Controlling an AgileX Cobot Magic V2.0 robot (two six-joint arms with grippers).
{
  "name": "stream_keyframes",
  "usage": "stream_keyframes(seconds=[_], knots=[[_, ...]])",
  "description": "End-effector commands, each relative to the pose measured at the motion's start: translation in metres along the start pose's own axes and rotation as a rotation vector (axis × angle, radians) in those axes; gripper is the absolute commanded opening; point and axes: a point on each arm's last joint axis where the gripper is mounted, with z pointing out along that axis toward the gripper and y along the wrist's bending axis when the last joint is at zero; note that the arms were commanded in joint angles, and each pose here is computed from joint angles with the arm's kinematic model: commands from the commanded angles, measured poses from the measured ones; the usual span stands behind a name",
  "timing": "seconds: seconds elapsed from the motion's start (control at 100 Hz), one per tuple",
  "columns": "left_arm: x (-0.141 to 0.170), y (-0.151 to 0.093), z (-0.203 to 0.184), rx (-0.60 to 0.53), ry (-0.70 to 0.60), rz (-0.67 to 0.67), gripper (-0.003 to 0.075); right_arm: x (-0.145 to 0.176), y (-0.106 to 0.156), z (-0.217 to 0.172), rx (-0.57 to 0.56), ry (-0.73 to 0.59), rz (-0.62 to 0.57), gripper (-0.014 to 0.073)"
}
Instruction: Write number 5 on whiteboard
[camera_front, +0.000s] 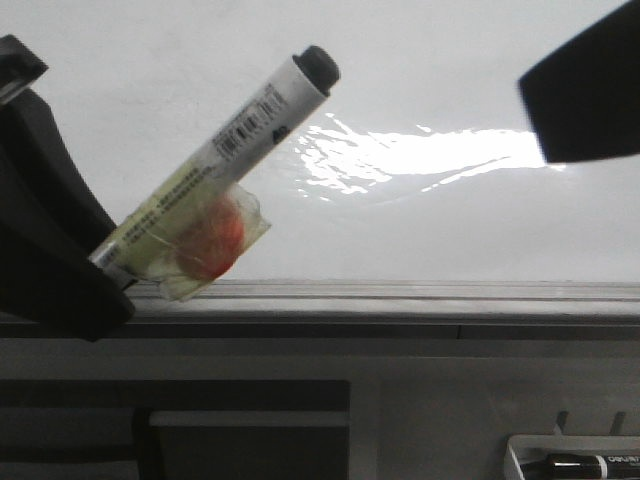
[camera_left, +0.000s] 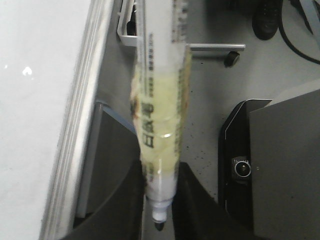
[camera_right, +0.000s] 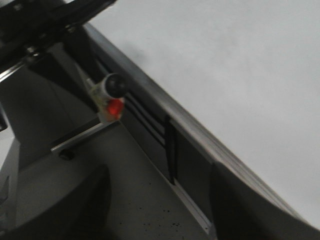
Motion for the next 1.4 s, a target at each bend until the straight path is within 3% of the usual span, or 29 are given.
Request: stream_keyframes(seconds=[0.0, 0.11, 0.25, 0.6, 0.86, 1.389], knots=[[-0.011, 0.003, -0.011, -0.043, -0.064, 0.064, -0.0020, -0.022, 0.008, 0.005, -0.044, -0.124, -0.042, 0.0381], [-0.013, 0.000, -0.010, -0.034, -0.074, 0.081, -0.0020, -0.027, 0.010, 0.017, -0.054, -0.132, -0.046, 0.0381], [-0.020, -0.009, -0.007, -0.010, -0.085, 0.196, -0.0020, -0.035, 0.011, 0.028, -0.054, -0.120, -0.047, 0.0381], [-0.034, -0.012, -0.004, -0.093, -0.150, 0.257, -0.0020, -0.041, 0.019, 0.034, -0.087, -0.126, -0.058, 0.0381], [-0.036, -0.007, -0.005, -0.142, -0.165, 0.245, -0.0020, -0.027, 0.033, 0.033, -0.146, 0.014, -0.097, 0.0381], [-0.035, -0.006, -0.004, -0.156, -0.157, 0.258, -0.0020, -0.049, 0.037, 0.028, -0.182, -0.228, -0.081, 0.0381]])
